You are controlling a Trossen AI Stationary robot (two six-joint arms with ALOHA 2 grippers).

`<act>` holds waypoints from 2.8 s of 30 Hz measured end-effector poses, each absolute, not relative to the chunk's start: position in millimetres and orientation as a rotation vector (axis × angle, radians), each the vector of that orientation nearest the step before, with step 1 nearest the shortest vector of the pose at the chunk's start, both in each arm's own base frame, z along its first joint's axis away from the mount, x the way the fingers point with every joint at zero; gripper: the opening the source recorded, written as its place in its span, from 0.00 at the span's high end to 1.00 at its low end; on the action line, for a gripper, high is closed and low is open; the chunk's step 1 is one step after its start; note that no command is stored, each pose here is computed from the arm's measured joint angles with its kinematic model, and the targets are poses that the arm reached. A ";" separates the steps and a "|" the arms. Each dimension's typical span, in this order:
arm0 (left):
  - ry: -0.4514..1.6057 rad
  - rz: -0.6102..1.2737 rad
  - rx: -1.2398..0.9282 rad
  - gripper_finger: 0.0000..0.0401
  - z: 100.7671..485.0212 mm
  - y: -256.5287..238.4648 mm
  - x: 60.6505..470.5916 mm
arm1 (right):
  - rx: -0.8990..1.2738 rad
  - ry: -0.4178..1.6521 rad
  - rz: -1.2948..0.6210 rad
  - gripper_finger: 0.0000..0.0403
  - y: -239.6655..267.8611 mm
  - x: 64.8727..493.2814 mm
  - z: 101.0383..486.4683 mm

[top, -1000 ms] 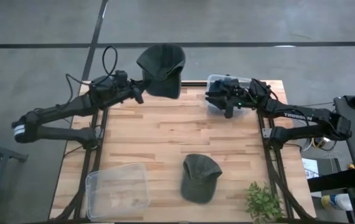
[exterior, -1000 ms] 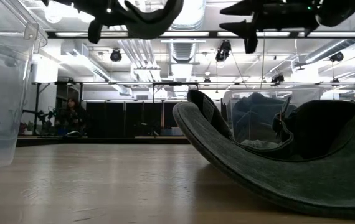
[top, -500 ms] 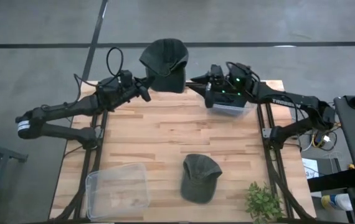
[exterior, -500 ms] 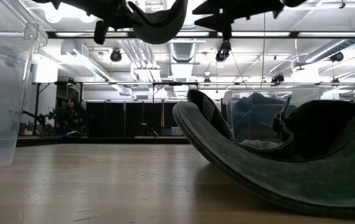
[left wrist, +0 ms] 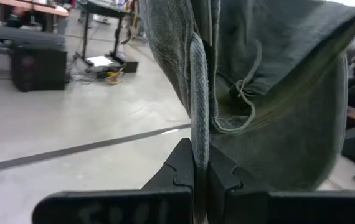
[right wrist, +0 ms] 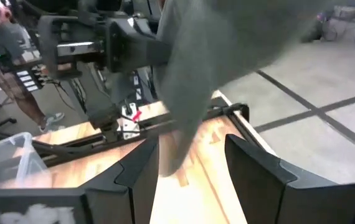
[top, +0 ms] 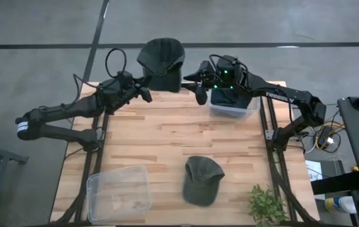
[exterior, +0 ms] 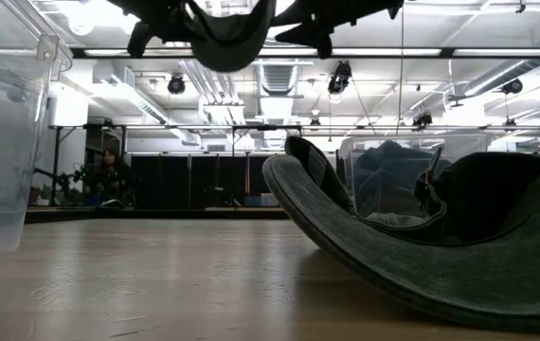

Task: Pick & Place hat
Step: Put the top gray cap into the bottom transparent bin

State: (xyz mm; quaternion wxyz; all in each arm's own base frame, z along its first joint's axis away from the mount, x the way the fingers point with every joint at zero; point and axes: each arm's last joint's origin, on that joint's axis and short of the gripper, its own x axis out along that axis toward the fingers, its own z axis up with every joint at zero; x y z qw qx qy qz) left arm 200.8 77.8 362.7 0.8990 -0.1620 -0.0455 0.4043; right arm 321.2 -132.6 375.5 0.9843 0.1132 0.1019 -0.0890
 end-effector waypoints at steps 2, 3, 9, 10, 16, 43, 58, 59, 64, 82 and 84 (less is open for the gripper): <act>-0.086 0.856 -0.320 0.99 364.7 77.6 198.2 | 0.228 0.203 -0.168 0.56 -130.3 320.7 377.0; -0.091 0.864 -0.316 0.99 365.6 77.5 197.3 | 0.226 0.198 -0.165 0.56 -129.1 319.7 378.6; -0.114 0.864 -0.317 0.99 370.1 74.6 193.8 | 0.224 0.195 -0.186 0.56 -127.9 316.3 380.7; -0.113 0.858 -0.322 0.99 369.9 73.6 194.3 | 0.223 0.196 -0.196 0.56 -128.4 316.5 380.1; -0.111 0.829 -0.328 0.99 369.9 66.1 196.8 | 0.212 0.174 -0.214 0.56 -128.9 317.1 382.1; -0.115 0.752 -0.348 0.99 371.4 51.3 223.2 | 0.234 0.140 -0.355 0.76 -129.8 317.8 383.8; -0.042 0.619 -0.330 0.85 371.7 45.4 218.2 | 0.208 0.187 -0.374 0.97 -128.5 317.0 380.1; -0.028 0.621 -0.325 0.85 371.4 45.0 215.7 | 0.203 0.193 -0.380 0.97 -128.3 316.6 379.9; 0.030 0.634 -0.289 0.84 372.4 42.9 200.6 | 0.162 0.204 -0.413 0.98 -129.1 312.6 381.4; 0.267 0.693 -0.229 0.84 359.1 38.2 163.2 | 0.478 0.292 0.703 0.97 -96.9 293.5 394.8; 0.278 0.695 -0.227 0.84 358.1 38.2 162.7 | 0.534 0.329 0.765 0.97 -89.8 297.2 392.6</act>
